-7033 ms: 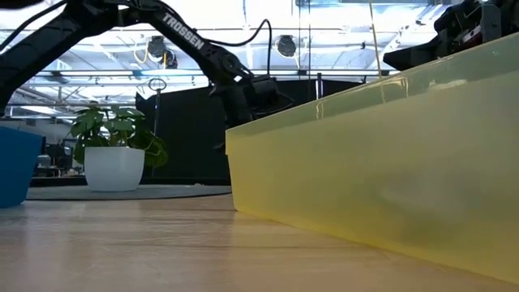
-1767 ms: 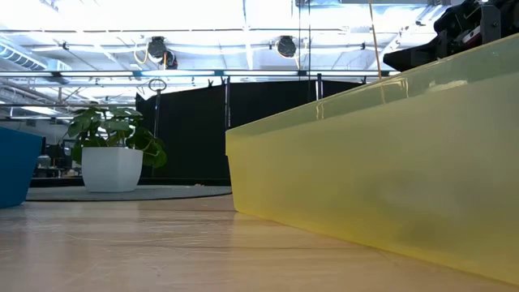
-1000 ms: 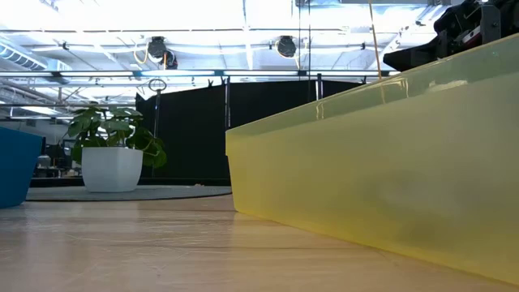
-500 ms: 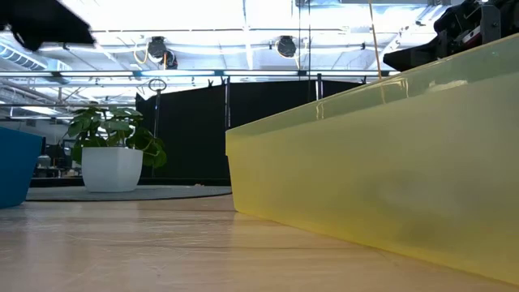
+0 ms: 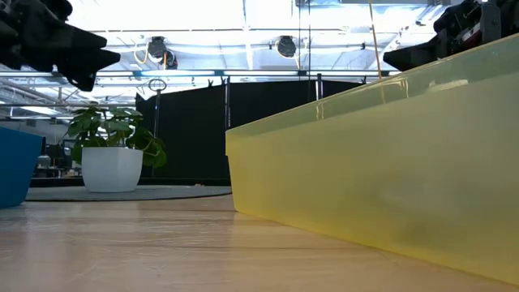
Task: Pick and place Granola Bars by type
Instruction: Put the red snack into the pink bin
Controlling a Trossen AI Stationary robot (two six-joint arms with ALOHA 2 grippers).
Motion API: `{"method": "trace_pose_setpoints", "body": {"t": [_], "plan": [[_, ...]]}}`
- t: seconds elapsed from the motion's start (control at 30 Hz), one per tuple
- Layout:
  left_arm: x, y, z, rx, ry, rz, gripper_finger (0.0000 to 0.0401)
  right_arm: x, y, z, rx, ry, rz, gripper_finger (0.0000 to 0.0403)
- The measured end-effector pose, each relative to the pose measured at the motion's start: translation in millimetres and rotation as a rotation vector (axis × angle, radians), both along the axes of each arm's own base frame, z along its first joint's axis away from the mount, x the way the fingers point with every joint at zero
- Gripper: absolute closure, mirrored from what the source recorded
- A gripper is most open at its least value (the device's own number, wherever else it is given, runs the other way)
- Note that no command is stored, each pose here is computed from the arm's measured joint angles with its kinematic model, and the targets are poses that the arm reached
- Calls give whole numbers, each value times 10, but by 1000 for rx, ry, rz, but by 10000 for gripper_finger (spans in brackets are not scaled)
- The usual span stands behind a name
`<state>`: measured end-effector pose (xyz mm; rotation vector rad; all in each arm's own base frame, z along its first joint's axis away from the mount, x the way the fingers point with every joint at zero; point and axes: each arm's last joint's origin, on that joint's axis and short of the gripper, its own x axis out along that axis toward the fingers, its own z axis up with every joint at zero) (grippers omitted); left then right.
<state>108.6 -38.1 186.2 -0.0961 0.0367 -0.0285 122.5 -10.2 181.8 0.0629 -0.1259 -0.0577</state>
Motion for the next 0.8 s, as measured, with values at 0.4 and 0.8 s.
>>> {"method": "trace_pose_setpoints", "body": {"t": [0.4, 0.8], "plan": [[-84, 165, -83, 55, -48, -43, 237, -16, -22, 84, 316, -120, -25, 401], [-87, 227, -105, 100, -24, 56, 238, 64, -78, 261, 255, 8, -194, 399]]}}
